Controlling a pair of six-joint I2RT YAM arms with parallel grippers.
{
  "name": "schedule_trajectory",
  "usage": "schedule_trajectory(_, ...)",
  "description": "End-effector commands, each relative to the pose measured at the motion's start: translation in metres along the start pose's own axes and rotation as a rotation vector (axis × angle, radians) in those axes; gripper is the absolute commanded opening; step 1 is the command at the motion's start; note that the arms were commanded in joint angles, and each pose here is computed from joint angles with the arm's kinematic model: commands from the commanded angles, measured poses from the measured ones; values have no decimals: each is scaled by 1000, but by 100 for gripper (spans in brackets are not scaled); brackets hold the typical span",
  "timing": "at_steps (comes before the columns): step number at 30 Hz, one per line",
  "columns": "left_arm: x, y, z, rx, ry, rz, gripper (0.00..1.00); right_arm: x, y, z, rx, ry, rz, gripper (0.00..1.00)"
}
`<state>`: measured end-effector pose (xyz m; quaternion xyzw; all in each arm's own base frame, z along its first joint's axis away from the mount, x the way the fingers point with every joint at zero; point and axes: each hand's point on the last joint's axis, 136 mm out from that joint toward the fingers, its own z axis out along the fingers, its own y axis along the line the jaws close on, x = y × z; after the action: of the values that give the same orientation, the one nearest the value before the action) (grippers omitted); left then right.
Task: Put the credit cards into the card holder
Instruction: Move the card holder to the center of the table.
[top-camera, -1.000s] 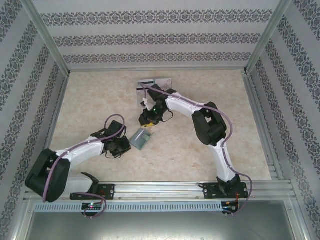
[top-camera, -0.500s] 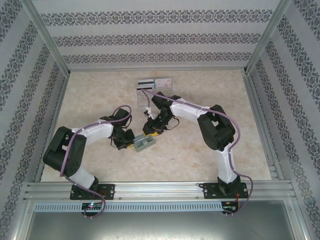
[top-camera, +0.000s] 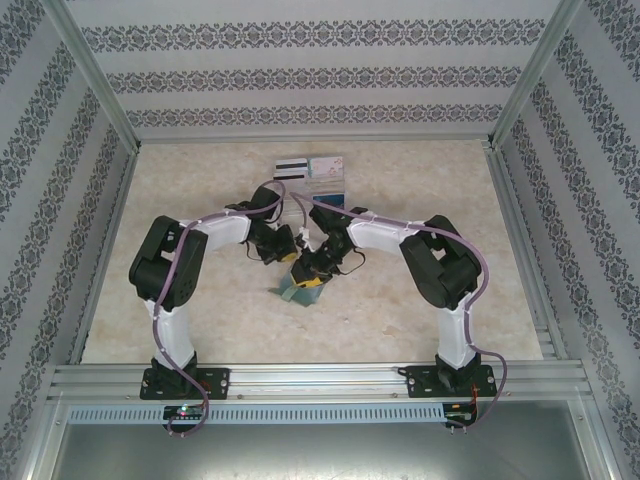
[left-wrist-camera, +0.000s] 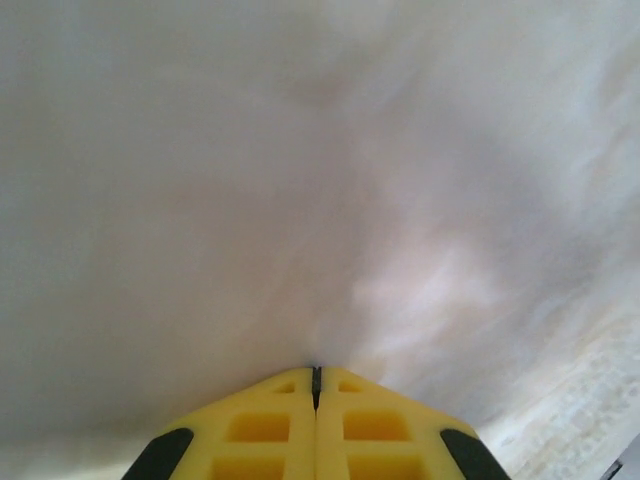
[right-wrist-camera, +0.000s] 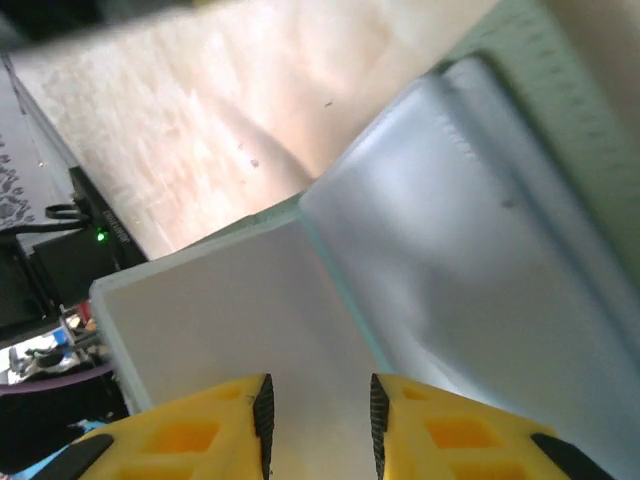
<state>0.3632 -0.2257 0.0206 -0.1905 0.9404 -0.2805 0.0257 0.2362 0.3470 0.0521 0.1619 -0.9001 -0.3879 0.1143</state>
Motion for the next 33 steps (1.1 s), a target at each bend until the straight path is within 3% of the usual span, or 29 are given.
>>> schedule_trajectory(1,-48,-45,9,148,-150,90,6,0,6,1,12,-36,-24,34)
schedule_trajectory(10,-52,-39,-18,166,-190,82,6,6,1,10,166,-79,-78,34)
schedule_trajectory(18,-62,-32,-96,217,-302,103,6,17,-36,16,350,-87,-67,34)
schedule_trajectory(25,-11,-20,-153,271,-326,125,7,15,-60,13,559,-131,-54,33)
schedule_trajectory(29,28,-10,-154,290,-223,117,9,7,-77,-3,686,-218,-16,33)
schedule_trajectory(33,38,0,-158,275,-239,115,9,-8,-95,-26,735,-329,70,32)
